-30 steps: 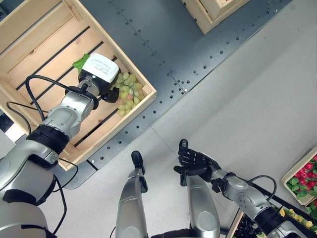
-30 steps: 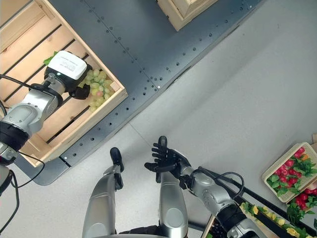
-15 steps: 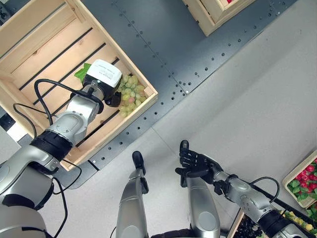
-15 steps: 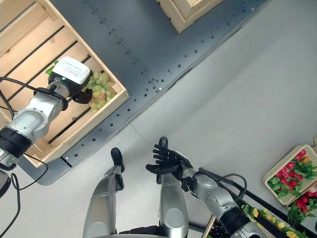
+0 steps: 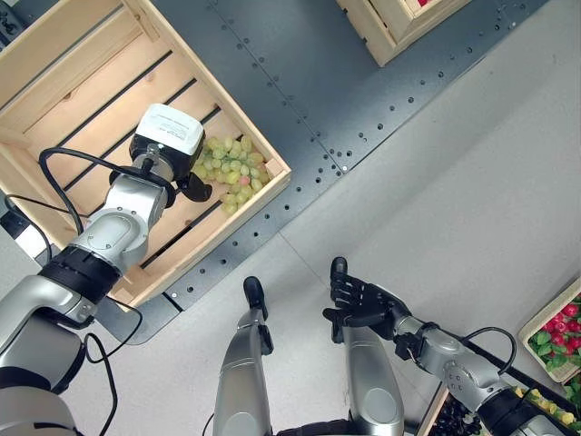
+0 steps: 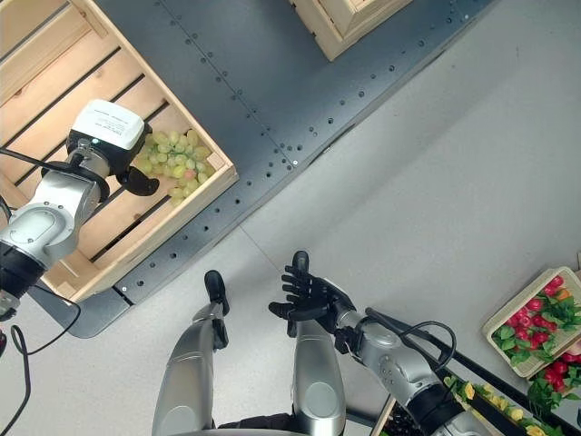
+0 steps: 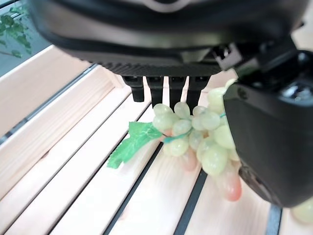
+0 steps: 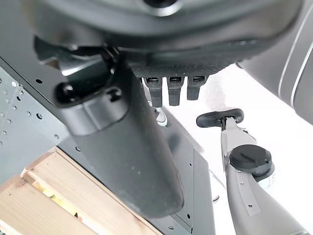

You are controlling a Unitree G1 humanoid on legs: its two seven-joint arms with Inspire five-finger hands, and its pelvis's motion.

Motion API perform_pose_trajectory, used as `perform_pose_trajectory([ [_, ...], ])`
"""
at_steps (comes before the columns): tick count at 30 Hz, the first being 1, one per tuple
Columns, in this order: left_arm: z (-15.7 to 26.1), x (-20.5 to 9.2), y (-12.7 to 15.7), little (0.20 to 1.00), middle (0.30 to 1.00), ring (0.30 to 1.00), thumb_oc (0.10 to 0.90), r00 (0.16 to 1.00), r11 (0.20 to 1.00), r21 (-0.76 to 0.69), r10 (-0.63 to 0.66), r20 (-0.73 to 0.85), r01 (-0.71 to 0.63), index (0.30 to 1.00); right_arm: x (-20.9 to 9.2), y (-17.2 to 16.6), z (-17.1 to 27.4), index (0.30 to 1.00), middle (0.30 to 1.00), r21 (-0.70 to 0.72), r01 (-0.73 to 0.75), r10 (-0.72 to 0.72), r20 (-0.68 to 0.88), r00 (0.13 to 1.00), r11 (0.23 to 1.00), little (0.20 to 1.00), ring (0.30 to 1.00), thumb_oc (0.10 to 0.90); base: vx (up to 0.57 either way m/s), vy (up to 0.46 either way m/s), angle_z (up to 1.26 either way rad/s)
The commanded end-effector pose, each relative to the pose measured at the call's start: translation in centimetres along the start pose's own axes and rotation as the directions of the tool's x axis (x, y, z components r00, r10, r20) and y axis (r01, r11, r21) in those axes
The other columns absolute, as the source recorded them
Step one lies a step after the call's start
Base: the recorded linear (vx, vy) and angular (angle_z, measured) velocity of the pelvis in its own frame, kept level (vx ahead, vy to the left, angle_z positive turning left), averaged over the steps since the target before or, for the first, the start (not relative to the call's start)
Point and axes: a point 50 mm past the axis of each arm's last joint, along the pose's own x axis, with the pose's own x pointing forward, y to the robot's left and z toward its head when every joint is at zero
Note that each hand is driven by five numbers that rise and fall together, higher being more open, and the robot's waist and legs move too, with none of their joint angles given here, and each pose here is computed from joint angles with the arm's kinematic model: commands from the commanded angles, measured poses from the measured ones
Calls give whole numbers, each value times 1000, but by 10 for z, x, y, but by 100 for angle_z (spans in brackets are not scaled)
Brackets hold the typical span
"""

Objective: Pick up the fruits from the basket on one side to the basket on the other side

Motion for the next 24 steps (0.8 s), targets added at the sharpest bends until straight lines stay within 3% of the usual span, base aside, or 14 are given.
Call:
perform_pose_trajectory([
  [1, -37, -7, 34, 900, 900, 900, 800, 980, 990, 3, 140, -141, -142, 900, -20, -3, 8, 900, 900, 16, -13, 12, 62, 998, 1000, 900, 900, 800, 0, 0, 0],
  [12, -40, -12, 48, 900, 900, 900, 800, 974, 980, 65, 195, -119, -189, 900, -24, -4, 5, 900, 900, 20, -16, 15, 63, 998, 1000, 900, 900, 800, 0, 0, 0],
  [17, -34, -13, 52, 900, 900, 900, 800, 954, 958, 111, 276, -117, -264, 900, -23, -3, 4, 900, 900, 24, -22, 20, 59, 998, 999, 900, 900, 800, 0, 0, 0],
  [24, -27, -7, 32, 900, 900, 900, 800, 929, 939, 70, 344, -134, -337, 900, -16, 1, -1, 900, 900, 30, -38, 37, 52, 998, 999, 900, 900, 800, 2, -4, 0],
])
